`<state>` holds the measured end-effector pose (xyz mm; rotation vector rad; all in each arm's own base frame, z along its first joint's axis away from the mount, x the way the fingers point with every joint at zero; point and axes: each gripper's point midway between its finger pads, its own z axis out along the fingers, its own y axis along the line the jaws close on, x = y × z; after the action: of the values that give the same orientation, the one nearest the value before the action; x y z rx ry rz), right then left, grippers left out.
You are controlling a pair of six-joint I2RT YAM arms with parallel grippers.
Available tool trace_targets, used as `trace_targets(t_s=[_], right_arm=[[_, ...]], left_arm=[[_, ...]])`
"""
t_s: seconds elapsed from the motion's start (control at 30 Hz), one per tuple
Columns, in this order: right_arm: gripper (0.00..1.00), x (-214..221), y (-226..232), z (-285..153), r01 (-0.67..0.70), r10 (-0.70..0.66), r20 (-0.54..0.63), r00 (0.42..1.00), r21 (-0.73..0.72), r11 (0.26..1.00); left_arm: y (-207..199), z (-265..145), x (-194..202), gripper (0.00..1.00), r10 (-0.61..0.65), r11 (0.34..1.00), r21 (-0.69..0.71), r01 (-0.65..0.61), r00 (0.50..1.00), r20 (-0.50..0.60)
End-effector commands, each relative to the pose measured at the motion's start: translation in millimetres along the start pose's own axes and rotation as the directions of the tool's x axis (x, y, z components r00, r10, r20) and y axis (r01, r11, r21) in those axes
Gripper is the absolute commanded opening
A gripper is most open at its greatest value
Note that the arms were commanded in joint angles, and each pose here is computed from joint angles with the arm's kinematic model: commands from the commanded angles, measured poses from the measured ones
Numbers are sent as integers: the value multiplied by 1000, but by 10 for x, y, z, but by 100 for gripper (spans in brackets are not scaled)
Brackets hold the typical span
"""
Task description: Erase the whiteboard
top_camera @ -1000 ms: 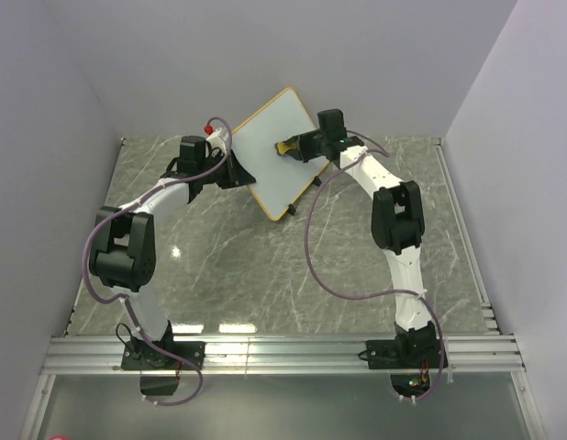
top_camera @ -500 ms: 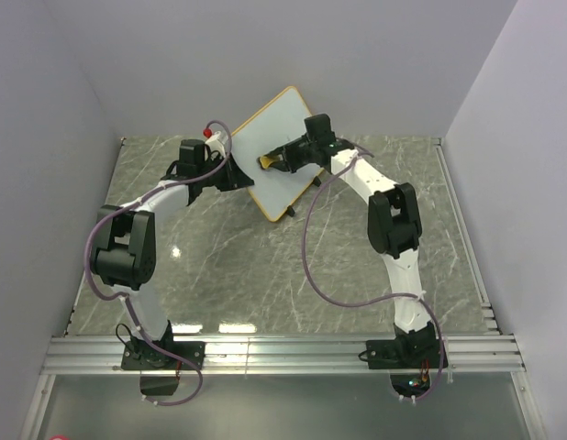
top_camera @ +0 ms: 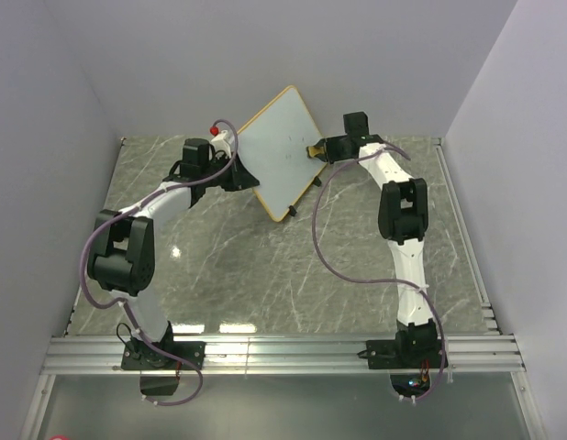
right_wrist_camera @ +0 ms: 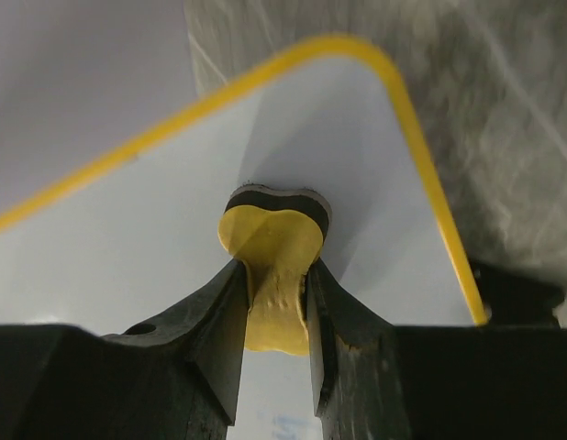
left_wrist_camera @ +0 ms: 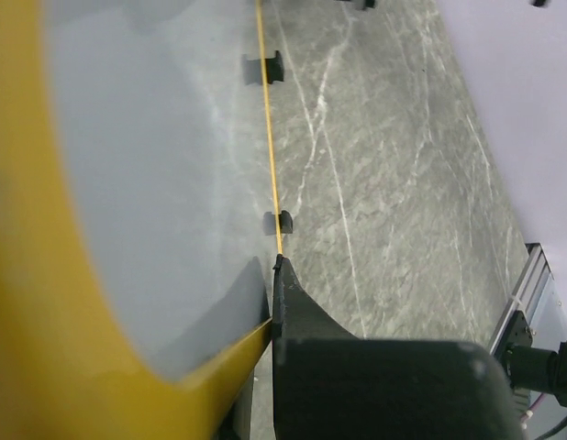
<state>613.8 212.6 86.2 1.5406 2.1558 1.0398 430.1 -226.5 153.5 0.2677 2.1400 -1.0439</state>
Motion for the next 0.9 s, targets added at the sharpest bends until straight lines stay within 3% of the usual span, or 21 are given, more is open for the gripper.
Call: trace_targets(t_s=[0.0,0.2,0.33,0.53,0.67,0.87], right_arm=[[0,125,-381,532,-28,24,49,998,72,997],[0,669,-177,552,-11,11,-68,998,-10,1000],[0,1393,-53,345,48,-59,-200,978,-62,997],[0,2075,-385,136,94,-99,-343,934,-29,995],[0,2157,-869,144,120,-89,-369,925,62,991],[0,2059,-1141,82,92,-49,-360,932,101,991]], left_arm=[[-269,-180,1467,0,-73,989,82,126,878,-473],[-269,-181,1485,0,-75,988,81,129,876,-476],[-268,-165,1473,0,-72,988,85,127,877,-474],[-285,-158,1477,0,-69,987,93,128,877,-475],[-285,-169,1460,0,-62,989,89,117,882,-467],[-315,-185,1449,0,-51,991,88,103,887,-459]])
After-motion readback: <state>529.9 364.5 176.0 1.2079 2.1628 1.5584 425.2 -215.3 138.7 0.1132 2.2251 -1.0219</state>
